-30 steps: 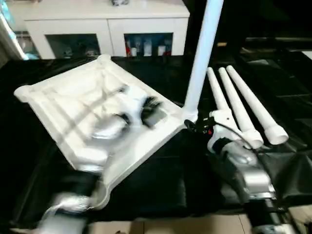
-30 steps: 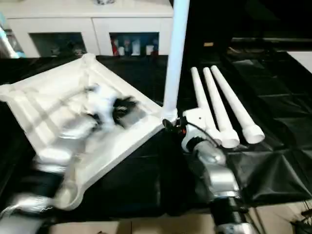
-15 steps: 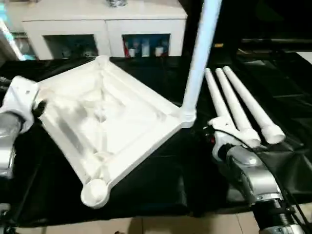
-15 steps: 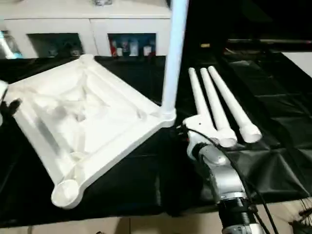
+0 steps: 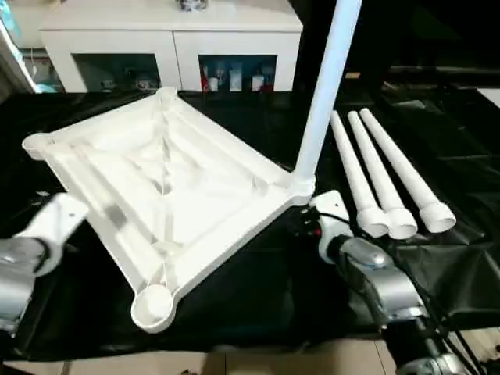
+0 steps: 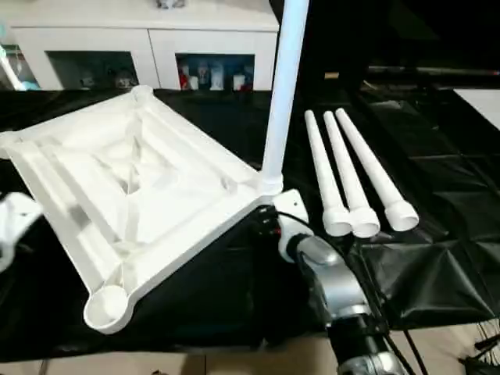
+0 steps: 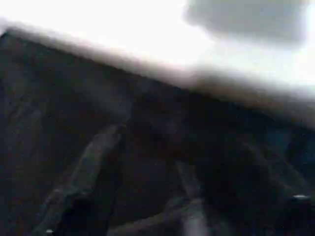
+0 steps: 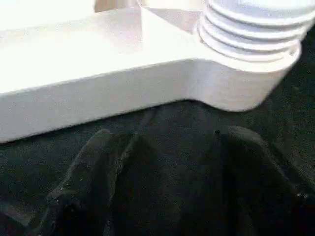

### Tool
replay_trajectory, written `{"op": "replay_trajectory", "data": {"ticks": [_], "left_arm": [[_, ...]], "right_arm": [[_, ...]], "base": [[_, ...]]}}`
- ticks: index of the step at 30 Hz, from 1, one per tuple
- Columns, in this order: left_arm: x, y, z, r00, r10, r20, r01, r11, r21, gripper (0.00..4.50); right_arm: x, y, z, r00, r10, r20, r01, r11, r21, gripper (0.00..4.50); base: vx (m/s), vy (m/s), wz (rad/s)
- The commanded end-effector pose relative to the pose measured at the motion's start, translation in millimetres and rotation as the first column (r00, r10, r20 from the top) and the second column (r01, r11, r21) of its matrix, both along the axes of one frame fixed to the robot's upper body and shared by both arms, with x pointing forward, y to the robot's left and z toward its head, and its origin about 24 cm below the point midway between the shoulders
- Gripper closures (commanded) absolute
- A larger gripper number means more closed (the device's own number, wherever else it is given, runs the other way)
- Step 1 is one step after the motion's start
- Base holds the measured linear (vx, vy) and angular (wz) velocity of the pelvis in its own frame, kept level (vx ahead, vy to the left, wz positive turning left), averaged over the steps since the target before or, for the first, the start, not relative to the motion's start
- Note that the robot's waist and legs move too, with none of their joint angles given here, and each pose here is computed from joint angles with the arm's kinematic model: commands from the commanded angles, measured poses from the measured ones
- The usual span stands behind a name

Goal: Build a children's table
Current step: Rotate table base

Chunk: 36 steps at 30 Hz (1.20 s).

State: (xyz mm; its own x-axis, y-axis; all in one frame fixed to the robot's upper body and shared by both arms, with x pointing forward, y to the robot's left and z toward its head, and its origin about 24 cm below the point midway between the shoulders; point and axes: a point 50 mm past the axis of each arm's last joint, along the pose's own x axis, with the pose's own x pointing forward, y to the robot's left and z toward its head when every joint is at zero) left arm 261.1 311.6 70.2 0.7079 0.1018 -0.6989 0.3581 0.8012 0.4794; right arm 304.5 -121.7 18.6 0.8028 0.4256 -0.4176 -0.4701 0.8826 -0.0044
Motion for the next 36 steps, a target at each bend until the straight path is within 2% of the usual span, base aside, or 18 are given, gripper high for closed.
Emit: {"op": "replay_trajectory", "data": {"ticks": [1, 2, 3, 5, 6, 8, 10, 11, 14, 17, 22, 24, 26, 29, 31, 35, 36], "left_arm": [[-2.9, -13, -4.5, 0.996, -0.084, -0.043, 0.082, 0.996, -0.038, 0.67], [-2.8, -19, -4.5, 0.993, -0.112, -0.042, 0.109, 0.992, -0.064, 0.53], [-2.2, -35, -2.1, 0.982, -0.185, -0.028, 0.18, 0.975, -0.129, 0.52], [-1.9, -41, -0.4, 0.977, -0.213, -0.018, 0.208, 0.966, -0.153, 0.46], [-2.7, -49, 1.9, 0.963, -0.27, -0.01, 0.265, 0.951, -0.162, 0.16], [-6.7, -65, 4.4, 0.93, -0.368, -0.004, 0.359, 0.908, -0.217, 0.09], [-13.1, -87, 4.9, 0.873, -0.487, 0.005, 0.47, 0.841, -0.268, 0.04], [-13.1, -87, 4.9, 0.873, -0.487, 0.005, 0.47, 0.841, -0.268, 0.04], [-19.9, -113, 1.2, 0.811, -0.584, 0.023, 0.557, 0.761, -0.331, 0.04], [-21.8, -139, -9.7, 0.77, -0.638, 0.027, 0.601, 0.709, -0.369, 0.04], [-18.1, -169, -19.8, 0.735, -0.673, 0.076, 0.644, 0.66, -0.388, 0.04], [-14.4, -177, -21.8, 0.735, -0.67, 0.099, 0.649, 0.654, -0.388, 0.04], [1.9, -192, -24.9, 0.753, -0.635, 0.17, 0.649, 0.675, -0.351, 0.04], [11.7, -195, -25.2, 0.771, -0.606, 0.195, 0.634, 0.704, -0.319, 0.04], [18.0, -195, -25.1, 0.782, -0.586, 0.213, 0.624, 0.726, -0.291, 0.04], [27.4, -195, -22.3, 0.793, -0.552, 0.256, 0.606, 0.755, -0.25, 0.04], [28.8, -195, -20.7, 0.79, -0.55, 0.27, 0.61, 0.752, -0.25, 0.02]], "right_arm": [[1.2, 1.9, -1.3, 1.0, 0.002, -0.004, -0.002, 1.0, -0.011, 1.04], [1.2, 3.5, -1.5, 1.0, 0.006, -0.005, -0.006, 1.0, -0.008, 1.04], [1.0, 6.8, -2.3, 1.0, 0.016, -0.008, -0.017, 1.0, -0.005, 1.04], [0.9, 7.6, -2.7, 1.0, 0.02, -0.009, -0.02, 1.0, -0.006, 1.04], [0.6, 8.5, -3.6, 1.0, 0.024, -0.012, -0.024, 1.0, -0.006, 1.04], [0.2, 10.6, -5.5, 0.999, 0.031, -0.018, -0.032, 0.999, -0.005, 1.04], [0.4, 13.4, -6.5, 0.999, 0.042, -0.02, -0.043, 0.999, -0.004, 1.04], [0.4, 13.4, -6.5, 0.999, 0.042, -0.02, -0.043, 0.999, -0.004, 1.04], [-0.1, 19.6, -5.4, 0.997, 0.081, -0.017, -0.08, 0.997, 0.017, 1.04], [-2.8, 26.1, -2.8, 0.99, 0.142, -0.008, -0.142, 0.989, 0.039, 1.04], [-5.2, 27.5, -2.1, 0.985, 0.174, 0.001, -0.174, 0.984, 0.041, 1.04], [-5.2, 25.9, -1.9, 0.985, 0.173, 0.007, -0.173, 0.985, 0.029, 1.04], [-3.1, 19.4, 3.3, 0.988, 0.15, 0.038, -0.15, 0.989, -0.007, 1.04], [-0.2, 14.5, 10.3, 0.99, 0.126, 0.057, -0.125, 0.992, -0.023, 1.04], [3.0, 8.5, 15.9, 0.994, 0.092, 0.06, -0.087, 0.993, -0.075, 1.04], [10.6, 0.9, 28.5, 0.996, 0.065, 0.065, -0.061, 0.996, -0.067, 1.04], [14.5, -2.6, 33.8, 0.997, 0.041, 0.069, -0.037, 0.998, -0.054, 0.87]], "base": [[0.0, 0.0, 0.0], [0.0, 0.0, 0.0], [0.0, 0.0, 0.0], [0.0, 0.0, 0.0], [0.0, 0.0, 0.0], [0.0, 0.0, 0.0], [0.0, 0.0, 0.0], [0.0, 0.0, 0.0], [0.0, 0.0, 0.0], [0.0, 0.0, 0.0], [0.0, 0.0, 0.0], [0.0, 0.0, 0.0], [0.0, 0.0, 0.0], [0.0, 0.0, 0.0], [0.0, 0.0, 0.0], [0.0, 0.0, 0.0], [0.0, 0.0, 0.0]]}}
